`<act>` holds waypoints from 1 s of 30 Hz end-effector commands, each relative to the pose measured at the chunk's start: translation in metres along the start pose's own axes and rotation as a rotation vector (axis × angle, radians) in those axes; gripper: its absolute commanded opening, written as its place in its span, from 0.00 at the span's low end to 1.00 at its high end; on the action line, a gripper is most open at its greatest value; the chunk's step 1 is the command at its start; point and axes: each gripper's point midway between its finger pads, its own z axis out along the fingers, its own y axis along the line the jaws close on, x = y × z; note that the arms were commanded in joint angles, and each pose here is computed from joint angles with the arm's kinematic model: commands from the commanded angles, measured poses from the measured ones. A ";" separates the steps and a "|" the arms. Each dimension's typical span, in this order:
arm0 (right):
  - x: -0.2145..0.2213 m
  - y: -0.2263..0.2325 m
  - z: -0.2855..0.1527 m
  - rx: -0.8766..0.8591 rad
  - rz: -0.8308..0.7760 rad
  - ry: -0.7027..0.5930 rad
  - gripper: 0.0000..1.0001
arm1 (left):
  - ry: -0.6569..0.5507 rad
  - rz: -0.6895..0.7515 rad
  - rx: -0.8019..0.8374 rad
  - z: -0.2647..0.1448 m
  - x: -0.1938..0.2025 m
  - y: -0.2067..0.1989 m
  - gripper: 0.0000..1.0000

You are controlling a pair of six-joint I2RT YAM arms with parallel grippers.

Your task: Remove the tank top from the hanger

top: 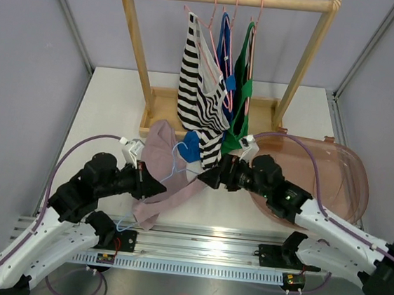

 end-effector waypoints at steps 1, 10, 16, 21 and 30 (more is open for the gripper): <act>-0.009 -0.024 0.027 0.206 -0.028 -0.137 1.00 | -0.092 -0.011 0.194 -0.005 -0.021 -0.041 0.00; 0.013 -0.035 0.063 0.336 -0.091 -0.111 0.97 | -0.109 -0.033 0.173 -0.007 -0.025 -0.040 0.00; 0.012 -0.056 0.066 0.418 -0.127 -0.132 0.69 | -0.114 -0.016 0.170 -0.014 -0.029 -0.045 0.00; 0.010 -0.068 0.062 0.455 -0.167 -0.148 0.52 | -0.116 -0.004 0.175 -0.017 -0.032 -0.049 0.00; 0.003 -0.077 0.052 0.508 -0.220 -0.178 0.00 | -0.112 0.005 0.138 -0.016 -0.031 -0.043 0.00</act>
